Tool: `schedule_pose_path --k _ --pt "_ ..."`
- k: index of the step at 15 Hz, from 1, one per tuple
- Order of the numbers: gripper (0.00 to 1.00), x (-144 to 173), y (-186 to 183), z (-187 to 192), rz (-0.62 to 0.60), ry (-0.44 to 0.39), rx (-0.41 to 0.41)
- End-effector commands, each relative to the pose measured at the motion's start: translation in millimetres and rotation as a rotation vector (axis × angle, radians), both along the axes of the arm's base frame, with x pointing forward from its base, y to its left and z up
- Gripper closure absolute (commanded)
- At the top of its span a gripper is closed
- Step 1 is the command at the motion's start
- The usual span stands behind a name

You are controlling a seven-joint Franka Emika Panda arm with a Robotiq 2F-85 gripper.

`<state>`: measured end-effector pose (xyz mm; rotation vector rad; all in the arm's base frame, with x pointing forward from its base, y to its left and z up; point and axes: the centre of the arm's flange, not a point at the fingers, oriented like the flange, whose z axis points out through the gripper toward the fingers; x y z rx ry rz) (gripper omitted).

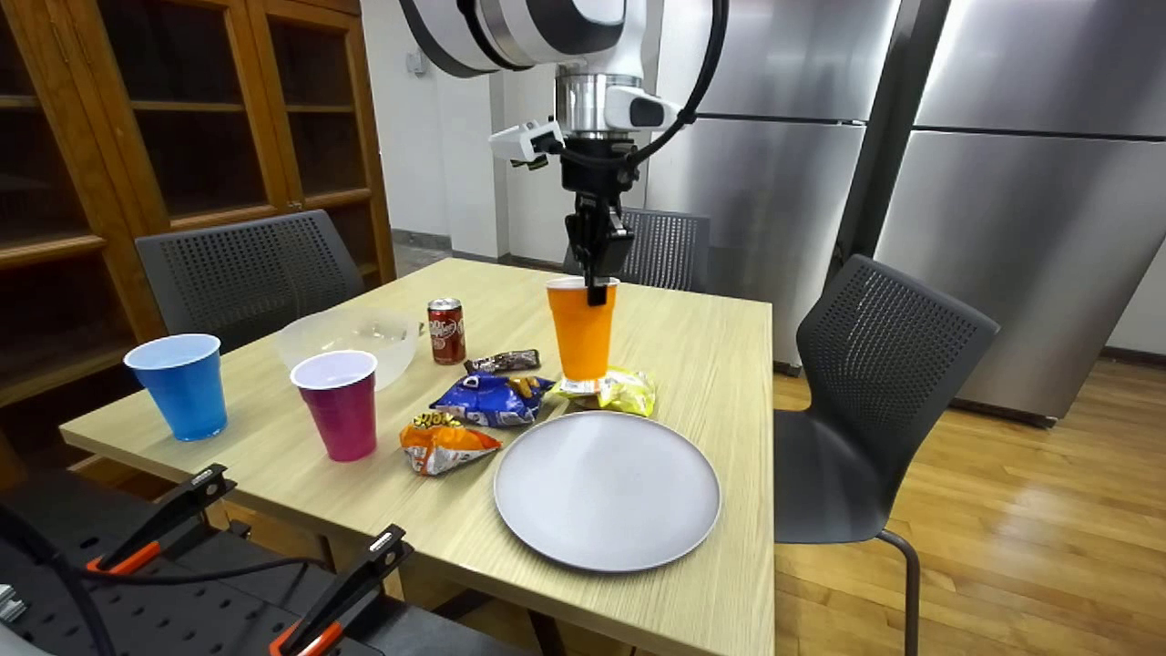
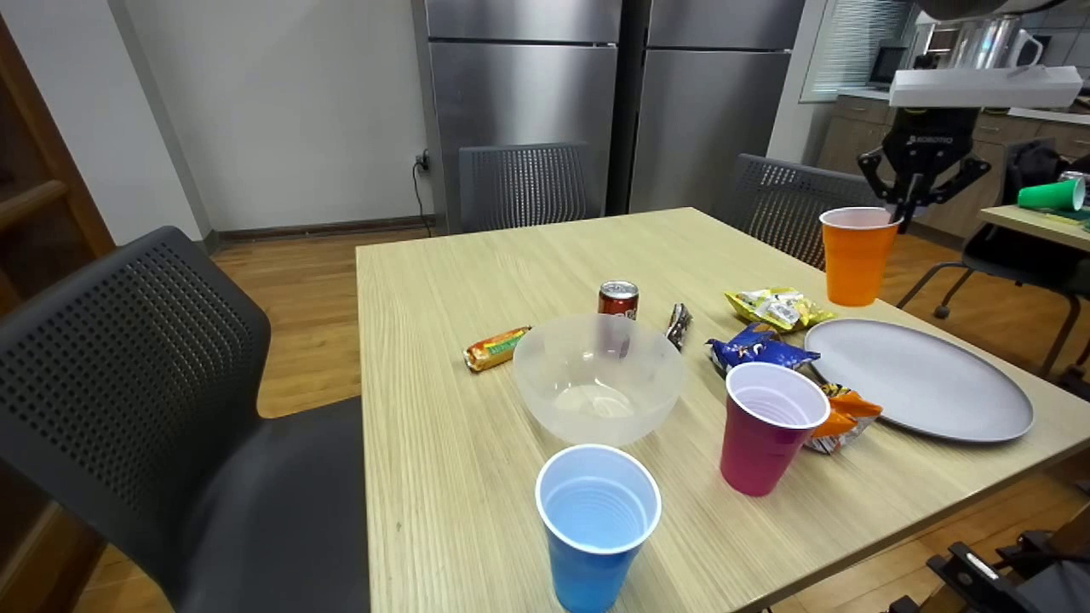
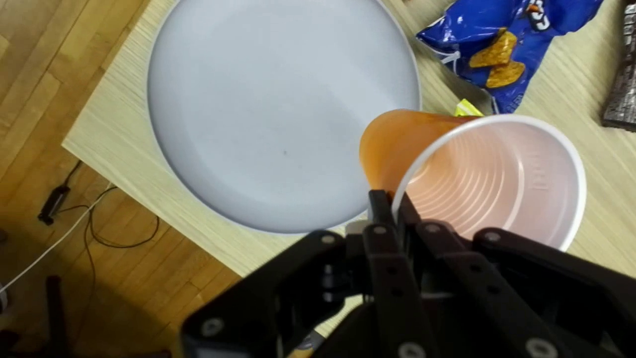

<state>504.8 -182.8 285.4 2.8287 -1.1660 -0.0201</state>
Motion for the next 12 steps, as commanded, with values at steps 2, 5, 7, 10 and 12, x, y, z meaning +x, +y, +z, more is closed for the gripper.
schedule_pose_path --k 2,5,7,10,12 --pt "0.99 -28.5 -35.4 -9.6 -0.075 0.021 -0.006" --pt "0.99 -41.6 -61.2 -21.5 -0.139 0.050 -0.014" --pt "0.99 -48.4 -76.7 -30.1 -0.177 0.068 -0.026" --pt "0.99 -57.8 -95.4 -43.2 -0.226 0.097 -0.046" --pt "0.99 -59.2 -103.2 -53.5 -0.260 0.112 -0.052"
